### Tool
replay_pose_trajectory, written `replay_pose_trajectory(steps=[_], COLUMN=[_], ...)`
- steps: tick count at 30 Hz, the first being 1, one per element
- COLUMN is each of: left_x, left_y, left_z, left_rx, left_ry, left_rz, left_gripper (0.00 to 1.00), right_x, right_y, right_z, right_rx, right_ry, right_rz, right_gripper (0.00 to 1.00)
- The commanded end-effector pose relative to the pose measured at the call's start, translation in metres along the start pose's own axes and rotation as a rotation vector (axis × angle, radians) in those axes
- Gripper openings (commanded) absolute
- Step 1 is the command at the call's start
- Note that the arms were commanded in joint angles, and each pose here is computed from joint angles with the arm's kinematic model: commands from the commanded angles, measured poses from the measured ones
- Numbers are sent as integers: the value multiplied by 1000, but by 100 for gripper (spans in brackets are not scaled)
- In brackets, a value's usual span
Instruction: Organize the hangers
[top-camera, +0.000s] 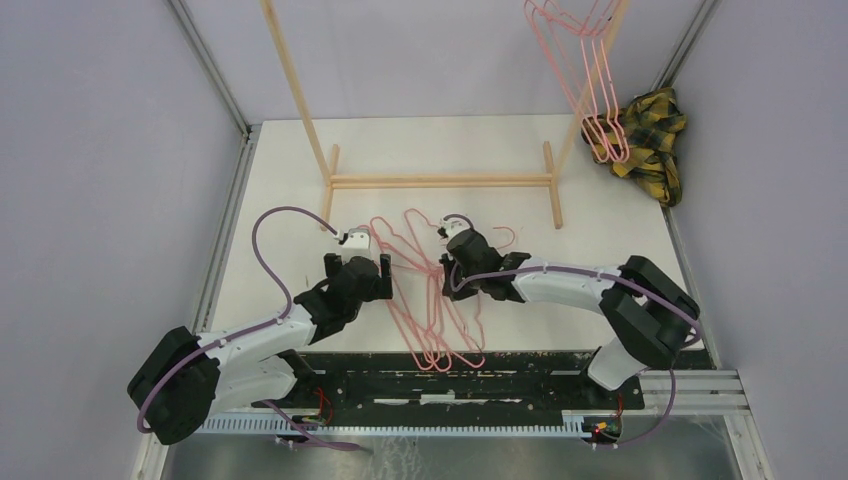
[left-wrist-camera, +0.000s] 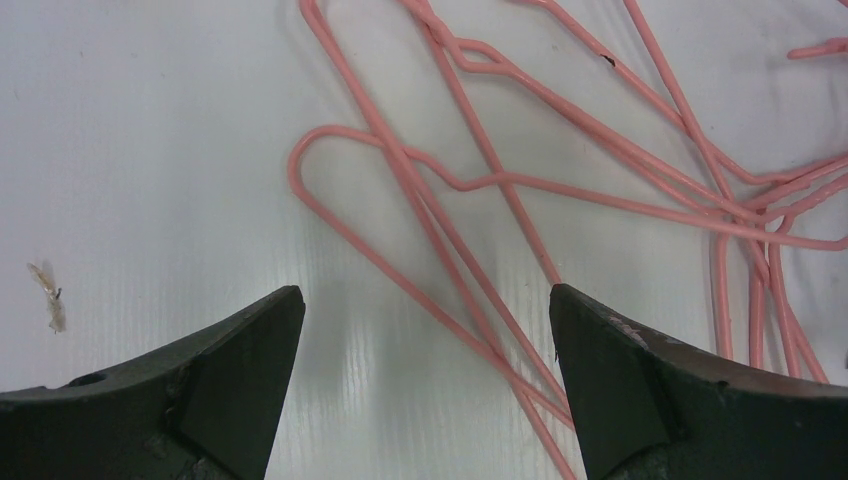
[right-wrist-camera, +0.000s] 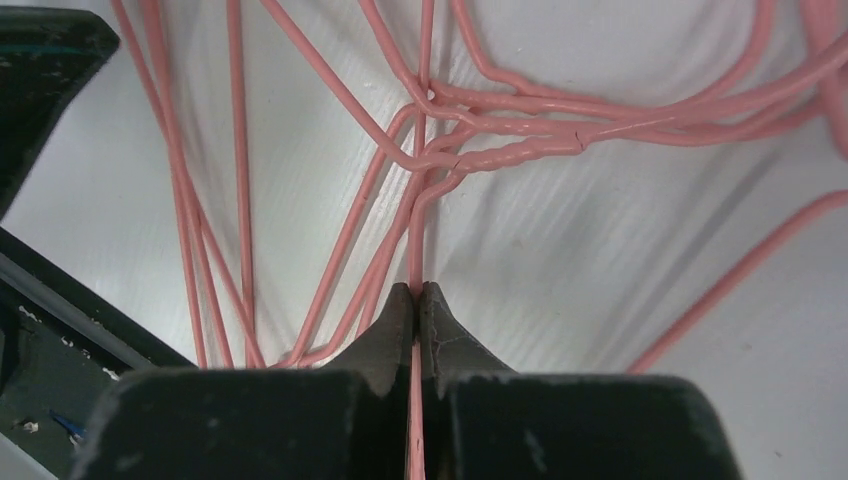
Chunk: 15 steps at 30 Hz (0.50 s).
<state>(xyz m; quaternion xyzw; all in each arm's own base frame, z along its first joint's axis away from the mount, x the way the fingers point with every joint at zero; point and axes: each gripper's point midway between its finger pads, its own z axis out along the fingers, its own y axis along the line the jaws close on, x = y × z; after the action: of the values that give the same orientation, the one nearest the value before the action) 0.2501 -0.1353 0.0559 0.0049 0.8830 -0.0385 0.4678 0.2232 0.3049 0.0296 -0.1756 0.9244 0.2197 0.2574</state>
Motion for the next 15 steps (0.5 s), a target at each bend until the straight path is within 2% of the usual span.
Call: replay_pose_trajectory(steps=[1, 10, 15], left_x=[-8, -9, -8], left_y=[-5, -6, -5], left_z=[2, 0, -1], left_rx=[15, 22, 23], left_ry=[-38, -39, -42], left_rz=[-48, -50, -56], left_gripper=[99, 99, 99], right_x=[-49, -63, -82], right_y=[-1, -11, -5], right_z=[-38, -40, -57], right_rx=[68, 146, 129], right_ry=[-151, -182, -262], right_rz=[-70, -102, -105], right_gripper=[1, 1, 1])
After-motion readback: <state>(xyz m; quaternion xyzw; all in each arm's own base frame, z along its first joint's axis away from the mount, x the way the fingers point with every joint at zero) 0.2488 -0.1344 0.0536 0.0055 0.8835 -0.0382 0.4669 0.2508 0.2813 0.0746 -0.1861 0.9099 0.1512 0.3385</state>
